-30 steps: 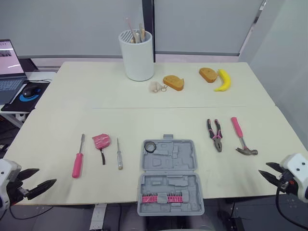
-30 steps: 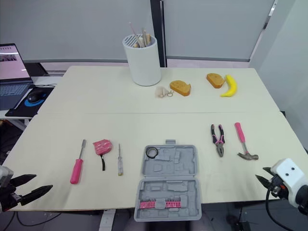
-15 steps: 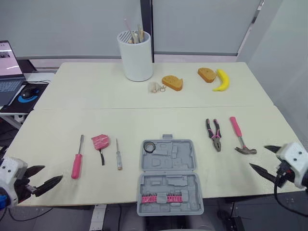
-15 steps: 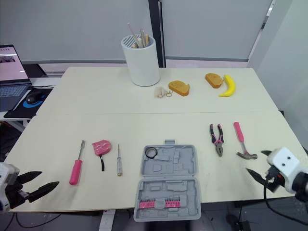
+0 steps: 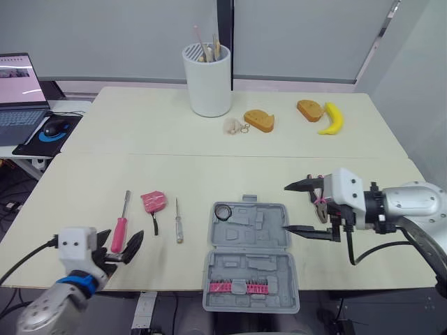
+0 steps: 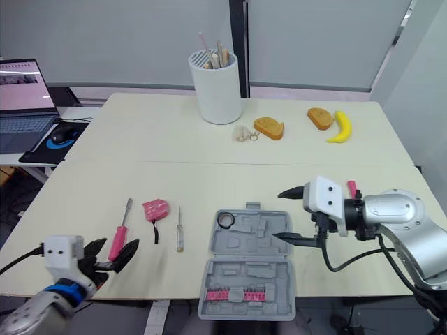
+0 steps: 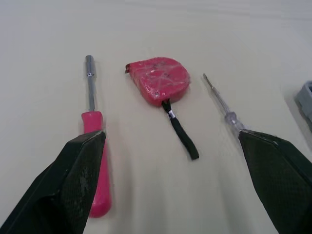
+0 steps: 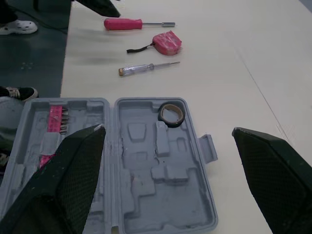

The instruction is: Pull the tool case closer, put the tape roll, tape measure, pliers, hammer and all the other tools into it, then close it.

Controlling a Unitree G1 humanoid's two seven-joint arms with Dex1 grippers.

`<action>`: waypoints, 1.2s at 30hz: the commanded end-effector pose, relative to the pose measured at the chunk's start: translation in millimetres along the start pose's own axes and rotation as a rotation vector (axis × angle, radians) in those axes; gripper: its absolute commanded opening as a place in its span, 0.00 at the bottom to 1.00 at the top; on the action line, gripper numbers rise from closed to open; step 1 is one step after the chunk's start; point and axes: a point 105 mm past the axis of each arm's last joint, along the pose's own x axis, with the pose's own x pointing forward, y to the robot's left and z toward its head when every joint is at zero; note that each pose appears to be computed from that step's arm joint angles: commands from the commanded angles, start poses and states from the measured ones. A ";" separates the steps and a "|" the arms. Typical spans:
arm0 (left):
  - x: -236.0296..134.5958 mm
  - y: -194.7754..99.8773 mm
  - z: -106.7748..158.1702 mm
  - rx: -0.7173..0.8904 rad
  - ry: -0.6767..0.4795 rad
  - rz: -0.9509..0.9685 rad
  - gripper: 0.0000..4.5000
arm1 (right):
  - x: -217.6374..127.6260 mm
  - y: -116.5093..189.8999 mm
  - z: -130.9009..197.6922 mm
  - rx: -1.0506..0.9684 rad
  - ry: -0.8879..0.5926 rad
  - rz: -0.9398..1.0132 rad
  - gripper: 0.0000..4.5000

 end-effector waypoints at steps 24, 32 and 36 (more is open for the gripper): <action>89.4 -14.5 -22.3 -0.054 0.152 0.393 0.91 | 25.4 2.3 12.7 -0.018 -0.043 0.090 1.00; 89.9 -15.2 -33.9 -0.080 0.209 0.364 0.67 | 25.5 3.6 13.3 -0.016 -0.041 0.089 1.00; 90.2 -14.1 -36.9 -0.078 0.218 0.366 0.38 | 25.6 4.1 13.3 -0.016 -0.039 0.091 1.00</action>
